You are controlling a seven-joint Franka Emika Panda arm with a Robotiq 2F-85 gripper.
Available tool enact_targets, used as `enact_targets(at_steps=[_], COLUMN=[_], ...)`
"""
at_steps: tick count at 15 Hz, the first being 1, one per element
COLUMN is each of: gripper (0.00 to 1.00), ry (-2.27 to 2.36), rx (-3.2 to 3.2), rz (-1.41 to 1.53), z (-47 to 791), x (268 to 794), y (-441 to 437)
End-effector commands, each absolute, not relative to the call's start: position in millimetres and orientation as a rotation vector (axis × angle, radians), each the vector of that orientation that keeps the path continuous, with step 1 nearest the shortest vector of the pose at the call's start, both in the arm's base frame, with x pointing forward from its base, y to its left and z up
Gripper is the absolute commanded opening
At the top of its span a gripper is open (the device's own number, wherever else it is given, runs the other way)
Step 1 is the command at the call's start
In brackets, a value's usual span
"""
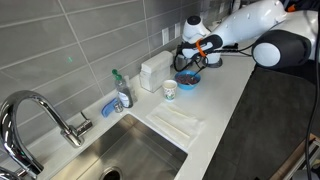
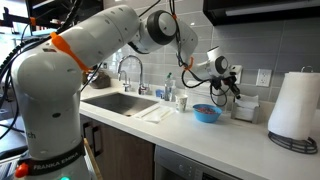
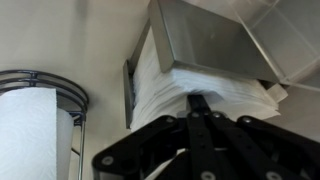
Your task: Remove one napkin from the silver napkin holder and put it on the counter next to the paper cup on the left
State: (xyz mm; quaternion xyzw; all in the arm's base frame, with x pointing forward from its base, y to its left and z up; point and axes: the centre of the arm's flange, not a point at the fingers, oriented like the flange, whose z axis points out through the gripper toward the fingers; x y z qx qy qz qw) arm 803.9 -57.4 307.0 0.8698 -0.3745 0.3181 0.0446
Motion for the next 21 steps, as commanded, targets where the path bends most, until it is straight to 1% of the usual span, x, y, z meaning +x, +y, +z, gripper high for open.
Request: enact_targets(at_steps=[1,9,18,21], gripper=[0.00,0.00,0.00,0.00], ry=[-1.183,-1.228,-1.283,-1.306], rx=[2.650,2.637,2.612,2.579], rz=[1.003,1.059,1.035,0.976], z=[307.1,335.5,356.6,363.6], x=[809.8,806.7,800.0,796.1], y=[-54.0,-56.6,-64.8,-70.0])
